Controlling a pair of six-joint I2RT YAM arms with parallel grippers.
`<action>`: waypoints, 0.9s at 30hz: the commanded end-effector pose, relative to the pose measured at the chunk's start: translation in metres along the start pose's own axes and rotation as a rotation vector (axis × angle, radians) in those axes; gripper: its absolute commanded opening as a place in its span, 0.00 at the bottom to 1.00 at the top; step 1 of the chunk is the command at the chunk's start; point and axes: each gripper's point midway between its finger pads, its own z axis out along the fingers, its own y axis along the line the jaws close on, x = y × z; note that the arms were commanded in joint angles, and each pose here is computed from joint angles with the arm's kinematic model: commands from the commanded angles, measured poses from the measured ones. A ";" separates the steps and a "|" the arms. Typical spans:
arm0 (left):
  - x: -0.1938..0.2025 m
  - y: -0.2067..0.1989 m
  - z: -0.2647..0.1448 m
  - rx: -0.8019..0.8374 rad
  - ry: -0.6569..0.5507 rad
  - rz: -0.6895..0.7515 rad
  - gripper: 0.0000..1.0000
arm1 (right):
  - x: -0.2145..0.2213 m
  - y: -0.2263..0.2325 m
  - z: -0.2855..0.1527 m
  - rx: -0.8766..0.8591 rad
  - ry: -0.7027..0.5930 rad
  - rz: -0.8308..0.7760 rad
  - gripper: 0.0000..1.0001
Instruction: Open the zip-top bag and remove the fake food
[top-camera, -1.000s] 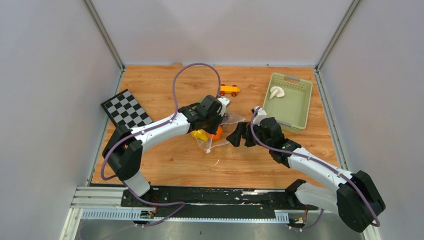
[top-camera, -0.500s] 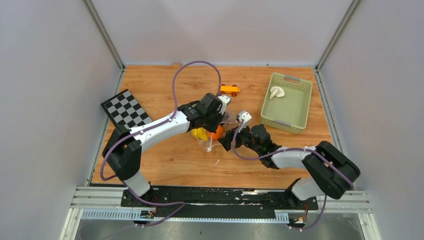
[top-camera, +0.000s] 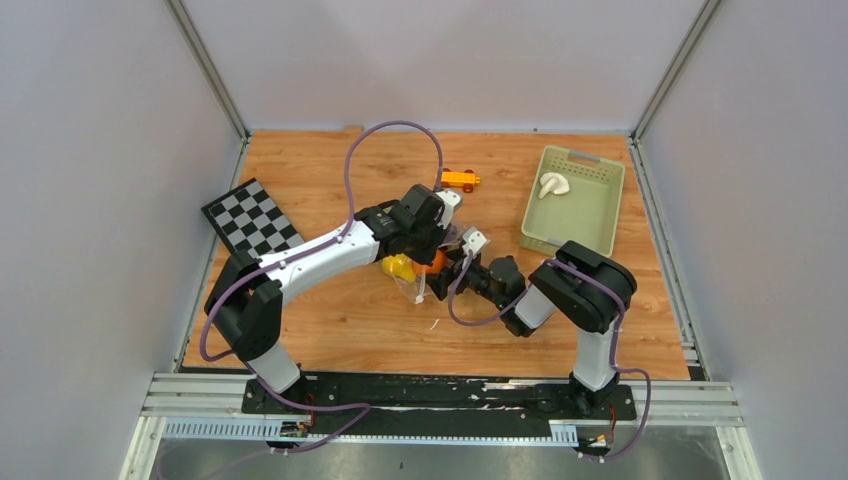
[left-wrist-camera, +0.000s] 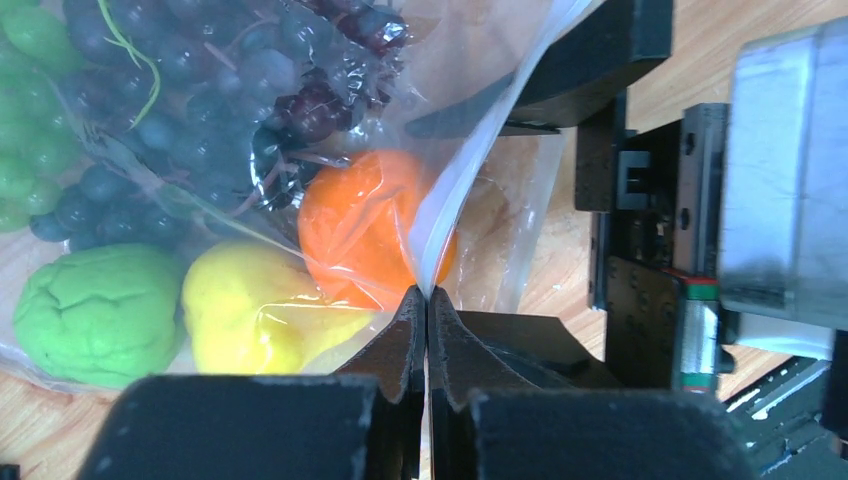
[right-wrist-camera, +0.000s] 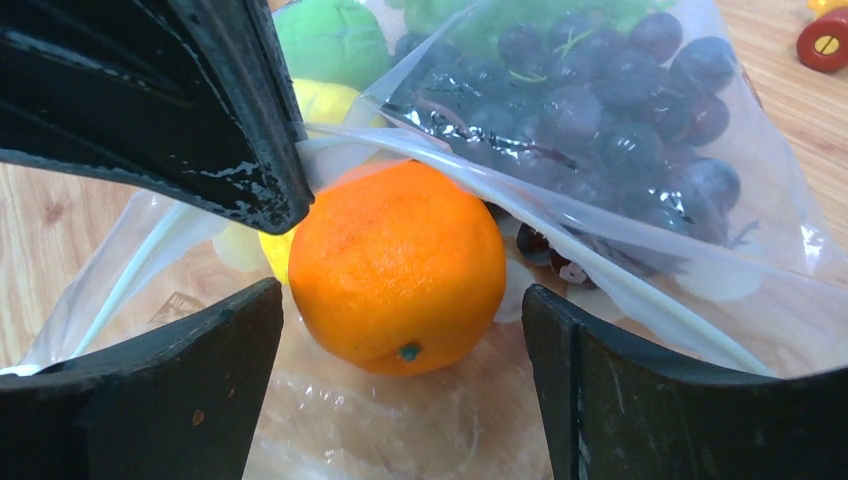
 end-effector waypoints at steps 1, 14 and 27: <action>-0.018 -0.009 -0.006 0.043 -0.042 0.009 0.00 | -0.041 0.012 0.016 -0.059 -0.206 -0.026 0.89; -0.016 -0.009 -0.004 0.045 -0.032 0.007 0.00 | -0.028 0.005 0.026 -0.022 -0.197 -0.018 0.67; -0.016 0.001 -0.003 -0.011 -0.029 0.022 0.00 | -0.033 0.017 -0.017 -0.029 -0.146 0.066 0.35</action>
